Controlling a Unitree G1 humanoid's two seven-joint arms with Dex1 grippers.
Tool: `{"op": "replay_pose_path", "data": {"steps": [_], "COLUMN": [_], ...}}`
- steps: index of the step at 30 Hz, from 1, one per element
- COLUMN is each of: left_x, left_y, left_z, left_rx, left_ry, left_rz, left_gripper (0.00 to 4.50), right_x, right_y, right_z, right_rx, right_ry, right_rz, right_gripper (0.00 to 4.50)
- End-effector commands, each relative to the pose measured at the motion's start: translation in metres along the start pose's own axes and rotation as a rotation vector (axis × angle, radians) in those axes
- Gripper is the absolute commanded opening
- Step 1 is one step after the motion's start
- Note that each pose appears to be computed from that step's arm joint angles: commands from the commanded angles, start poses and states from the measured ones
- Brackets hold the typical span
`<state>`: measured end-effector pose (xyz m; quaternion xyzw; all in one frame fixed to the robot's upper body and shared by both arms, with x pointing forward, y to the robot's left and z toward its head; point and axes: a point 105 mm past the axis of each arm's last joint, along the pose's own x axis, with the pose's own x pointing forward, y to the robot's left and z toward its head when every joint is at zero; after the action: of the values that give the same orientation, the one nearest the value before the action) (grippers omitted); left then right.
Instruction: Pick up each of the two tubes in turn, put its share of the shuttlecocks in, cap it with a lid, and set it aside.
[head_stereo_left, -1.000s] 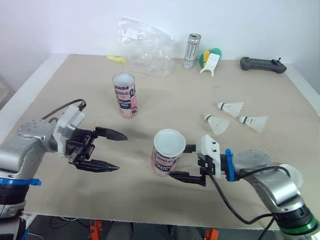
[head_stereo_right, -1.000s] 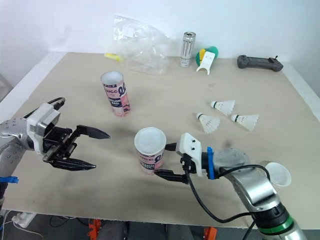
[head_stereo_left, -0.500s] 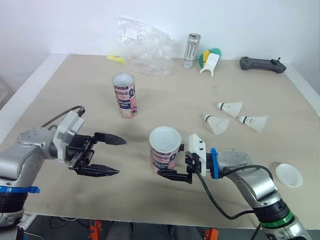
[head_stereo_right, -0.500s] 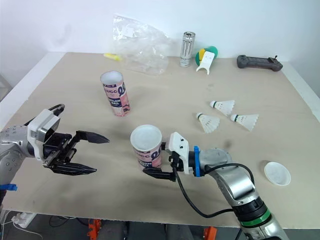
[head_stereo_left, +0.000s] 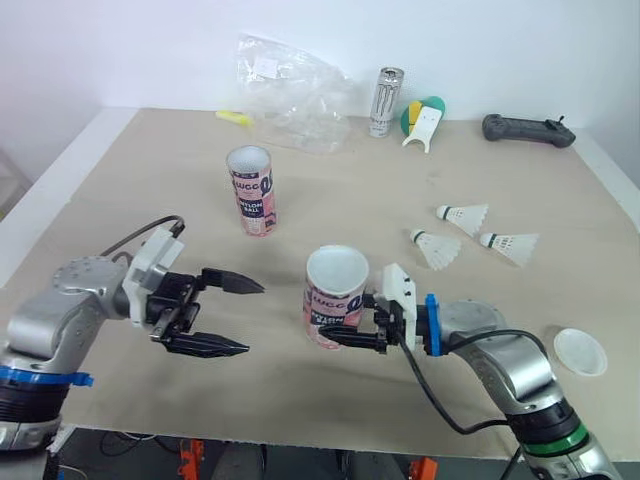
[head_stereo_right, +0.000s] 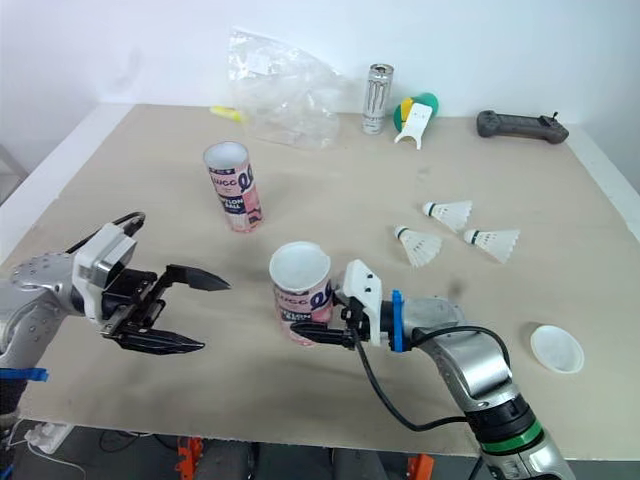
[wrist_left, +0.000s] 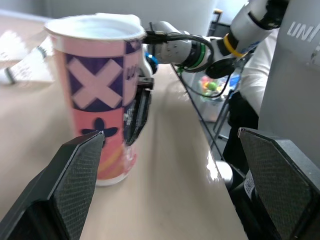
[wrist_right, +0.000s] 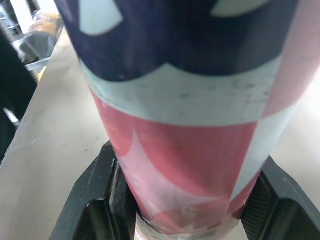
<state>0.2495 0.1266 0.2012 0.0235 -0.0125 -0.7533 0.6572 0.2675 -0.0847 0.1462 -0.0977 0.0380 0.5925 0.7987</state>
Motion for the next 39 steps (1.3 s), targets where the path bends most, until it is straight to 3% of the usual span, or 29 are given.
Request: {"op": "replay_pose_path", "data": {"steps": [1, 7, 9, 11, 15, 20, 25, 31, 39], "left_x": [0.013, 0.043, 0.061, 0.073, 0.098, 0.117, 0.128, 0.125, 0.120], "left_y": [0.014, 0.035, 0.045, 0.052, 0.070, 0.076, 0.074, 0.072, 0.070], "left_z": [0.014, 0.023, 0.032, 0.036, 0.037, 0.029, 0.019, 0.014, 0.010], "left_rx": [0.001, -0.031, -0.058, -0.060, -0.035, -0.006, 0.023, 0.022, 0.018], "left_ry": [-0.061, -0.138, -0.206, -0.237, -0.263, -0.226, -0.178, -0.167, -0.154], "left_rz": [0.015, -0.007, -0.021, -0.009, 0.055, 0.073, 0.045, 0.040, 0.047], "left_gripper": [4.50, 4.50, 4.50, 4.50, 4.50, 4.50, 4.50, 4.50, 4.50], "right_x": [-0.032, -0.156, -0.241, -0.283, -0.337, -0.351, -0.343, -0.338, -0.326], "right_y": [-0.017, -0.081, -0.099, -0.098, -0.096, -0.096, -0.106, -0.119, -0.134], "right_z": [0.035, 0.069, 0.080, 0.081, 0.035, -0.015, -0.051, -0.062, -0.072], "right_rx": [-0.068, -0.120, -0.119, -0.126, -0.014, 0.138, 0.240, 0.266, 0.271], "right_ry": [-0.098, -0.255, -0.335, -0.374, -0.340, -0.348, -0.335, -0.301, -0.144], "right_rz": [-0.144, -0.762, -1.138, -1.338, -1.670, -1.786, -1.811, -1.788, -1.742], "right_gripper": [2.63, 2.63, 2.63, 2.63, 2.63, 2.63, 2.63, 2.63, 2.63]}}
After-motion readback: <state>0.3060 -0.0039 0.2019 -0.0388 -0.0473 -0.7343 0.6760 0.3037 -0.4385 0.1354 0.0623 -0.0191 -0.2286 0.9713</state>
